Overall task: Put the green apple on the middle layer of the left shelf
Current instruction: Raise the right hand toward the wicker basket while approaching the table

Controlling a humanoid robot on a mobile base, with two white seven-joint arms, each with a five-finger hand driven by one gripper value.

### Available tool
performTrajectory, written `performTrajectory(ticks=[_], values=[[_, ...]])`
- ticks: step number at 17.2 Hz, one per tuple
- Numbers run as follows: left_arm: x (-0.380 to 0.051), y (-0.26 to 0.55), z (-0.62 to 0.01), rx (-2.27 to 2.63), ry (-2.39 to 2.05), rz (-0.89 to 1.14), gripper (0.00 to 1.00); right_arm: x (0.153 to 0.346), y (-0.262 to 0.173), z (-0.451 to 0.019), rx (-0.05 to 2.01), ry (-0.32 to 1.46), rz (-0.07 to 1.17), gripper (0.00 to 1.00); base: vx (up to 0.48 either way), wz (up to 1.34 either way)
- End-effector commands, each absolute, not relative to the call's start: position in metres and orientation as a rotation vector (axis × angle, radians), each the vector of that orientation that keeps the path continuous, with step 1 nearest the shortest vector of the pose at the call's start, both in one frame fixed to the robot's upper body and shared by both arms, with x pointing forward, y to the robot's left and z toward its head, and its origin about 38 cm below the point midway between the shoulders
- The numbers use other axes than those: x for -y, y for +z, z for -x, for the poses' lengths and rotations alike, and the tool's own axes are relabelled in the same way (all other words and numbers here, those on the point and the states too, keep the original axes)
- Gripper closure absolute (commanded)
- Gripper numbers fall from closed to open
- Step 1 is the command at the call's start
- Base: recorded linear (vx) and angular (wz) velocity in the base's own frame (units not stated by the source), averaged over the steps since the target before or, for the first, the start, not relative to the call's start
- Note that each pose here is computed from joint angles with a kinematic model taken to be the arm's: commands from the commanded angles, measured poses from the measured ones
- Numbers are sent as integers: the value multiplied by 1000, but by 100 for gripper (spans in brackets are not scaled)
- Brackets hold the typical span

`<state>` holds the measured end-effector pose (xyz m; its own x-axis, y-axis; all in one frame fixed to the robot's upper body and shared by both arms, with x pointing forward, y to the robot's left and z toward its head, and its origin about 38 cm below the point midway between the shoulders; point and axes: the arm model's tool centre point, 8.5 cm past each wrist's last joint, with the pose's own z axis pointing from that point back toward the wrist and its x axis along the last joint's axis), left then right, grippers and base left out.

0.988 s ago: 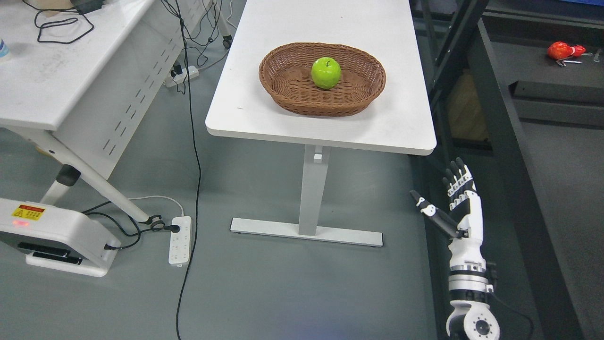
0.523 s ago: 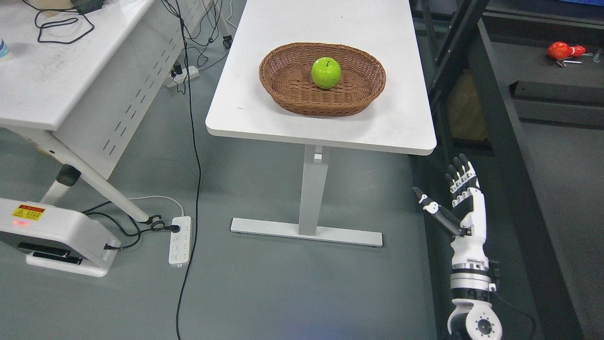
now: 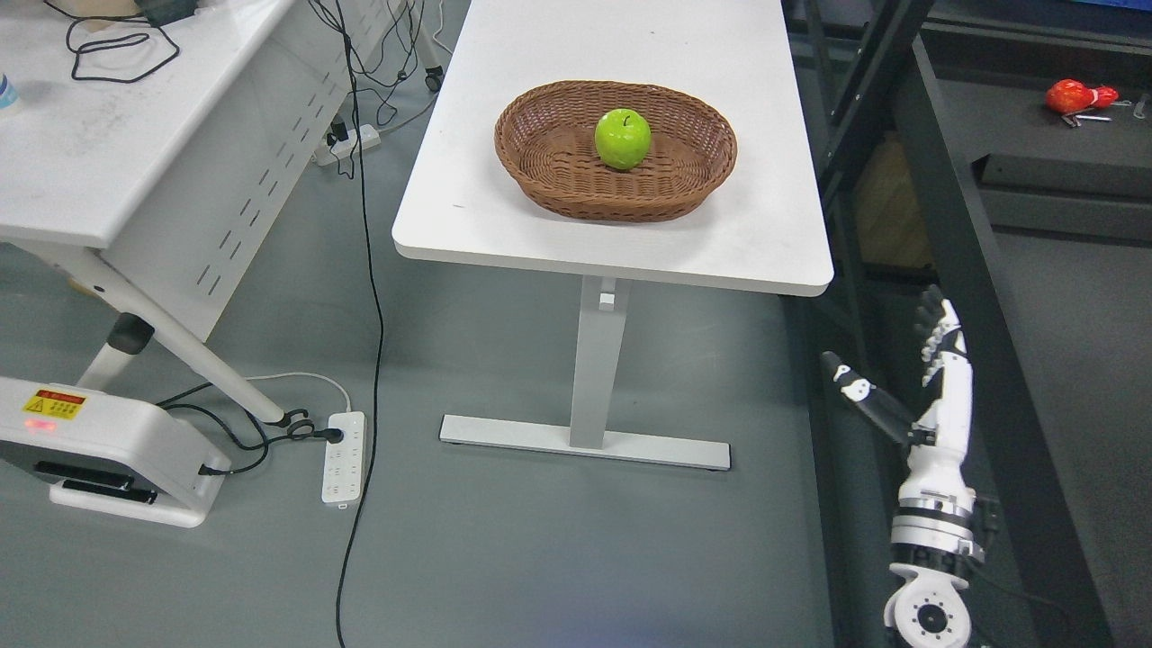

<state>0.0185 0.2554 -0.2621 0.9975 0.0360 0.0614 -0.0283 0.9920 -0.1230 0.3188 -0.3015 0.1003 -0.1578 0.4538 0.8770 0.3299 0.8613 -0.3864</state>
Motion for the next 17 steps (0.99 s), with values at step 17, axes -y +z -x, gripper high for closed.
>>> performTrajectory(ticks=[17], values=[[-267,-261,-13,55,33,106,0,306,152,-360,1792,797,674,0,19,-9]])
